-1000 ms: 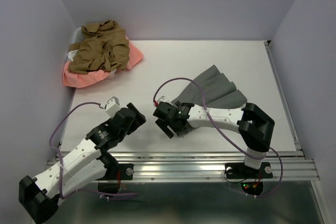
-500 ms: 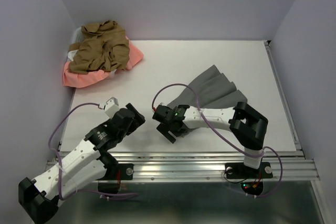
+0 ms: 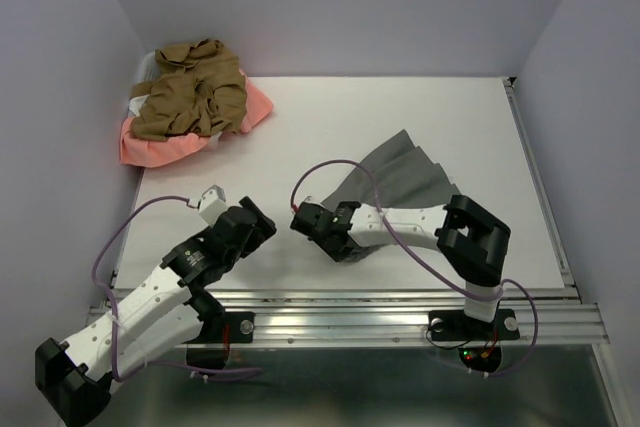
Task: Fold and stack the skirts
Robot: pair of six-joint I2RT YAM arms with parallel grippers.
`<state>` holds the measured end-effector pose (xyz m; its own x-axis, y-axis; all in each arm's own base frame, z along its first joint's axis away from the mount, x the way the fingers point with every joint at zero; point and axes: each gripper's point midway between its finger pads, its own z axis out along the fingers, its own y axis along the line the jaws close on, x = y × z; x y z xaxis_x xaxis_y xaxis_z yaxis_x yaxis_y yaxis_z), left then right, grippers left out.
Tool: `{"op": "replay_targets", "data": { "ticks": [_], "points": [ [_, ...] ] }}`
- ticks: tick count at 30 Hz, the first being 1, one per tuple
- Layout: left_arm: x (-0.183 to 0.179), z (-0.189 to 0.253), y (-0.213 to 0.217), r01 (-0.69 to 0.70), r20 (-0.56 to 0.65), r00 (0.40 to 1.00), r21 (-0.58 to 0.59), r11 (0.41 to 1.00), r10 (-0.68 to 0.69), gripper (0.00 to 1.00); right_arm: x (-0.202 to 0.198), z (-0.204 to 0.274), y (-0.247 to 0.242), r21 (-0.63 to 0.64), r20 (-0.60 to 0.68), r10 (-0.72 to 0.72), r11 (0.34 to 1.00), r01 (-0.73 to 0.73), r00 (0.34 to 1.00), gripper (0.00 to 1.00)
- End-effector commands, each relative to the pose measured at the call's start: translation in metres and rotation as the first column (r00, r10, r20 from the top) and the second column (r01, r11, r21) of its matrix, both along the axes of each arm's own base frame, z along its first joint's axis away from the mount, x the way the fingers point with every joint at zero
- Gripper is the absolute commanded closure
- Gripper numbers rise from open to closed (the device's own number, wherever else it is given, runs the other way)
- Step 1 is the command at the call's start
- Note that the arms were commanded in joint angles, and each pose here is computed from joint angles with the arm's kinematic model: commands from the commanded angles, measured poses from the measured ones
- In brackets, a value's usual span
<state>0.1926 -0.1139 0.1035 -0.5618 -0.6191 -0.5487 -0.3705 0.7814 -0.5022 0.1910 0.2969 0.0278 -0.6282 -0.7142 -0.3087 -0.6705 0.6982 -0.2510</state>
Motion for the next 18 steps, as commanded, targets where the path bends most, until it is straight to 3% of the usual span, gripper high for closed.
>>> {"op": "replay_targets", "data": {
  "ticks": [1, 6, 10, 17, 18],
  "points": [
    [0.006, 0.012, 0.006, -0.039, 0.036, 0.999, 0.0, 0.999, 0.039, 0.01, 0.002, 0.035, 0.034, 0.173, 0.024, 0.011, 0.985, -0.015, 1.0, 0.93],
    [0.007, 0.016, 0.005, -0.039, 0.05, 0.998, -0.012, 0.999, 0.04, 0.01, -0.003, 0.084, 0.059, 0.346, 0.037, 0.069, 0.935, -0.077, 0.997, 0.94],
    [0.005, 0.01, 0.0, -0.016, 0.04, 0.999, -0.029, 0.999, 0.017, 0.01, -0.004, 0.097, 0.063, 0.387, 0.05, 0.091, 0.916, -0.103, 0.995, 0.89],
    [-0.001, -0.004, -0.026, 0.056, 0.017, 0.998, -0.156, 0.986, -0.054, 0.01, -0.009, 0.065, 0.071, 0.376, -0.001, 0.104, 0.922, -0.096, 0.995, 0.62],
    [-0.008, -0.016, -0.032, 0.085, -0.009, 0.996, -0.178, 0.98, -0.088, 0.01, -0.011, 0.061, 0.072, 0.377, -0.012, 0.111, 0.921, -0.098, 0.994, 0.49]
  ]
}}
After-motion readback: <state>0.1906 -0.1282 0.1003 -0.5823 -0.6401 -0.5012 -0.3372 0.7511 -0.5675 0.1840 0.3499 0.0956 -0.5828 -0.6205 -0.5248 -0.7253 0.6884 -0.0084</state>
